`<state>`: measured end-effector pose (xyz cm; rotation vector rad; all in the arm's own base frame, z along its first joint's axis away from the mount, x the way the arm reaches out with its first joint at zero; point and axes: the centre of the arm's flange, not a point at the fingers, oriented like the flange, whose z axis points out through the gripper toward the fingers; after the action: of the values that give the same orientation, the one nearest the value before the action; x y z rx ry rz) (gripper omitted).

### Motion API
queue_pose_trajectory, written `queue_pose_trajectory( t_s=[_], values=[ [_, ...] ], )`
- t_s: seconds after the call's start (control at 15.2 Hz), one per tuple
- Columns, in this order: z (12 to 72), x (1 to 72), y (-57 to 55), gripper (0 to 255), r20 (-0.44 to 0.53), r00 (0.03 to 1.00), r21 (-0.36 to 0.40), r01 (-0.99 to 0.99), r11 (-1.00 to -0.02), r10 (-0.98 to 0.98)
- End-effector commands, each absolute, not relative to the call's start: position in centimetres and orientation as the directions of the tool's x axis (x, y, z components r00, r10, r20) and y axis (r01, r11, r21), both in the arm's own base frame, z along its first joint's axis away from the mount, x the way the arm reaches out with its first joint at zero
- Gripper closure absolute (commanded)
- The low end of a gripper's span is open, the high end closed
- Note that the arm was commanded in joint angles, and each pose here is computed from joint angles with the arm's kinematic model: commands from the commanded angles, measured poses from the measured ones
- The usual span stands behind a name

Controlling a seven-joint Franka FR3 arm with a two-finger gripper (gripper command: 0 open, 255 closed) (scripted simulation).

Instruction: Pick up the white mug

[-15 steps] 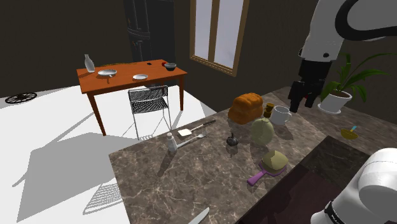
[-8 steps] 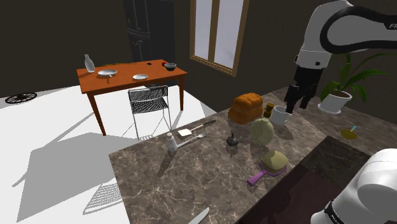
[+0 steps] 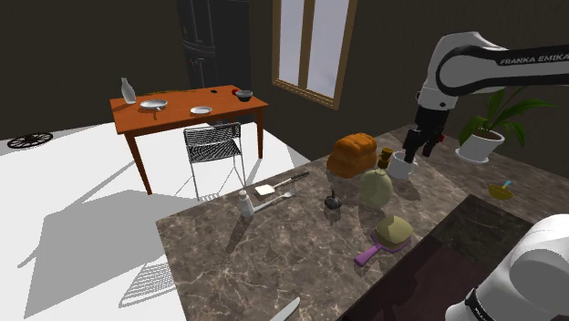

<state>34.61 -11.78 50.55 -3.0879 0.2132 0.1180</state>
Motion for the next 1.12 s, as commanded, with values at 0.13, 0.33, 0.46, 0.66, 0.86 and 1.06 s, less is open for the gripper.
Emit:
queue_pose_trajectory(
  t_s=[0.13, 0.33, 0.46, 0.66, 0.86, 1.06],
  values=[
    [47.9, 36.4, -15.7, 0, -0.064, 0.989, -0.032, -0.134, -0.990, -0.132],
    [46.0, 37.8, -18.7, 0, -0.055, 0.990, -0.028, -0.131, -0.991, -0.130],
    [44.8, 38.8, -20.7, 0, -0.048, 0.991, -0.025, -0.130, -0.991, -0.128],
    [42.9, 40.3, -23.7, 0, -0.039, 0.991, -0.021, -0.127, -0.992, -0.126],
    [41.1, 41.8, -26.7, 0, -0.029, 0.992, -0.016, -0.125, -0.992, -0.124],
    [39.4, 43.3, -29.8, 0, -0.019, 0.992, -0.012, -0.122, -0.992, -0.122]
  ],
)
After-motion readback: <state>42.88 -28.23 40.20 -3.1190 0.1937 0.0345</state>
